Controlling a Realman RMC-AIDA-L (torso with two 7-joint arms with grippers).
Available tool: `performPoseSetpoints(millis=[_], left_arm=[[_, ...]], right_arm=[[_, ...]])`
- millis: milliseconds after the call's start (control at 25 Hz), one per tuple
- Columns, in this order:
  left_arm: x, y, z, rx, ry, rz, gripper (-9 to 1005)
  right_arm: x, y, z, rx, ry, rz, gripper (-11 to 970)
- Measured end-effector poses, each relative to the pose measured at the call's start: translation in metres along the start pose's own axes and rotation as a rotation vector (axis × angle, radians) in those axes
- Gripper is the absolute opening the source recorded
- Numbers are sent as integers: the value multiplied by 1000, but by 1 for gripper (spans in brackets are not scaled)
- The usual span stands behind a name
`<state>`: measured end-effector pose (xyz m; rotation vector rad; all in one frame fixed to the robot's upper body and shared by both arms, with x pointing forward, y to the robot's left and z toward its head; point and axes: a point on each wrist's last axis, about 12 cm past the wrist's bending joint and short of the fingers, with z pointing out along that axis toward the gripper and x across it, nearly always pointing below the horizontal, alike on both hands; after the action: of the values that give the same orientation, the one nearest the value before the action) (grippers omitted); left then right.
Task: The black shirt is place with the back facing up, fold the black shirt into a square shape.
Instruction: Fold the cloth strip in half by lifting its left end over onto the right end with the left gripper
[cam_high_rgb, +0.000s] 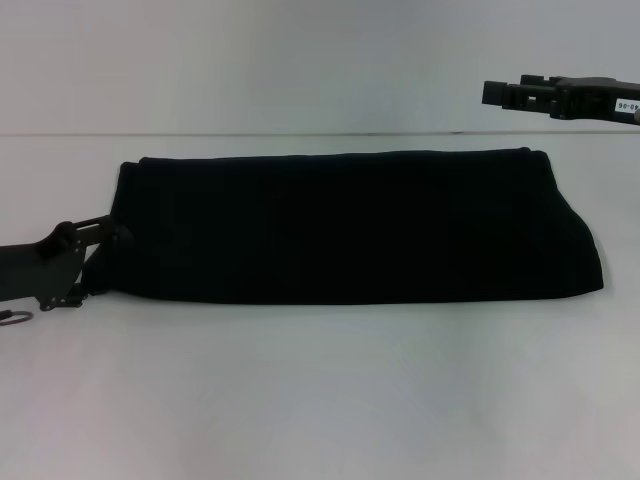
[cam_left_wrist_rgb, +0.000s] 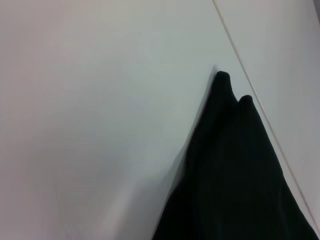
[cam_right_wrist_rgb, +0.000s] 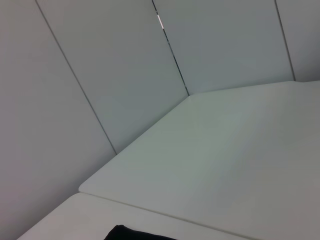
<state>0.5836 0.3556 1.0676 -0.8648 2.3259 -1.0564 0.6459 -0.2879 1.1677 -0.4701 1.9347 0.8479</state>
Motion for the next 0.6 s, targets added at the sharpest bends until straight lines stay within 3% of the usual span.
performPoseSetpoints(millis=[560,600], left_arm=[[-1,3,-1,-41,6,50,798],[0,3,-1,-42,7,51,746]], right_arm=[[0,0,0,-1,0,0,869],[0,0,0,-1,0,0,868]])
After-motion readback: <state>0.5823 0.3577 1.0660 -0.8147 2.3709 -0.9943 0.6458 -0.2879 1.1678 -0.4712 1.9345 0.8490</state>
